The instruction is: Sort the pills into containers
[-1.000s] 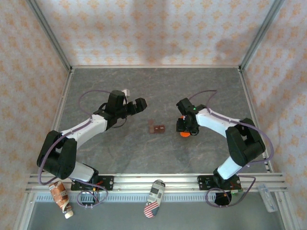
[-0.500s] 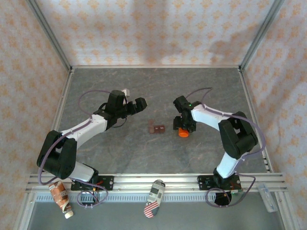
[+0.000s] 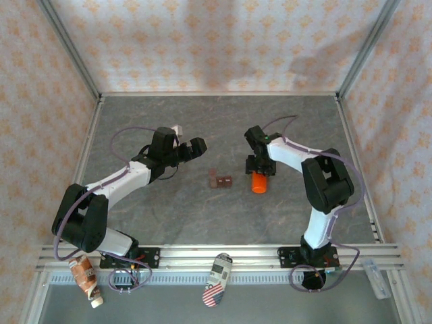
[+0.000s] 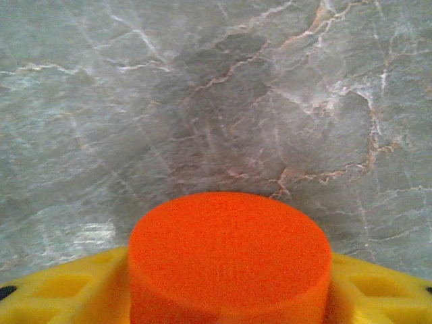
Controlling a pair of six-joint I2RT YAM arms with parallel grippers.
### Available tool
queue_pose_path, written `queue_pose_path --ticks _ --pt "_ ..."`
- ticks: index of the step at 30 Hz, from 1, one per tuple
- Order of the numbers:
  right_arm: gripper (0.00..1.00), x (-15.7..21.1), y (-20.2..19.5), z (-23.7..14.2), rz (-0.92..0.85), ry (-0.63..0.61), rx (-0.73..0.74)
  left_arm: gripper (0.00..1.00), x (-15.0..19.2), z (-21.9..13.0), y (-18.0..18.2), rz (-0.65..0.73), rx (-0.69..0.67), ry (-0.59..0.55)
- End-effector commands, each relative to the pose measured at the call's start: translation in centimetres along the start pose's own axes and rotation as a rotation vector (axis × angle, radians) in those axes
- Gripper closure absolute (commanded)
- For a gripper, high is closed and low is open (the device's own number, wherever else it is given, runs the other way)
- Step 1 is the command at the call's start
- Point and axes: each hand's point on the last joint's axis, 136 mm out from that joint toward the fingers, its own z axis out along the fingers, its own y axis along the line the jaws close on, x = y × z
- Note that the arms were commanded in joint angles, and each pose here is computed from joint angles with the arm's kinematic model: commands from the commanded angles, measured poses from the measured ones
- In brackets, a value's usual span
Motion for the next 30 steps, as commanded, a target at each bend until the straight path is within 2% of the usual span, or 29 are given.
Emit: queue_pose_path --ticks 1,6,9,15,23,26,30 --pt "0.41 0.5 -0.3 0.2 -0.006 0.037 0.007 0.0 -0.9 -0.7 -1.5 0.028 0.037 -0.033" --pt "0.67 0.6 0.4 -0.6 -0.017 0.038 -0.035 0.0 -0.9 -0.9 -2.2 0.05 0.067 -0.027" --pt "0.75 -0.7 0.7 -3.5 -0.008 -0.028 -0.075 0.0 -0.8 -1.4 -4.0 0.086 0.145 -0.013" --pt "0.75 -4.5 2.7 -12.9 -0.002 -0.243 -0.227 0.0 0.5 -2.5 -8.0 0.243 0.287 -0.004" --pt "0.75 -7.2 8.0 -23.8 -0.099 -0.526 -0.611 0.0 2.8 -4.1 -13.8 0.451 0.576 -0.075" --pt "0.75 -7.0 9.4 -26.4 -0.134 -0.59 -0.715 0.01 3.7 -4.6 -15.2 0.551 0.635 -0.115" --pt "0.75 -6.3 10.8 -27.6 -0.171 -0.618 -0.766 0.01 3.9 -5.3 -16.8 0.614 0.694 -0.164"
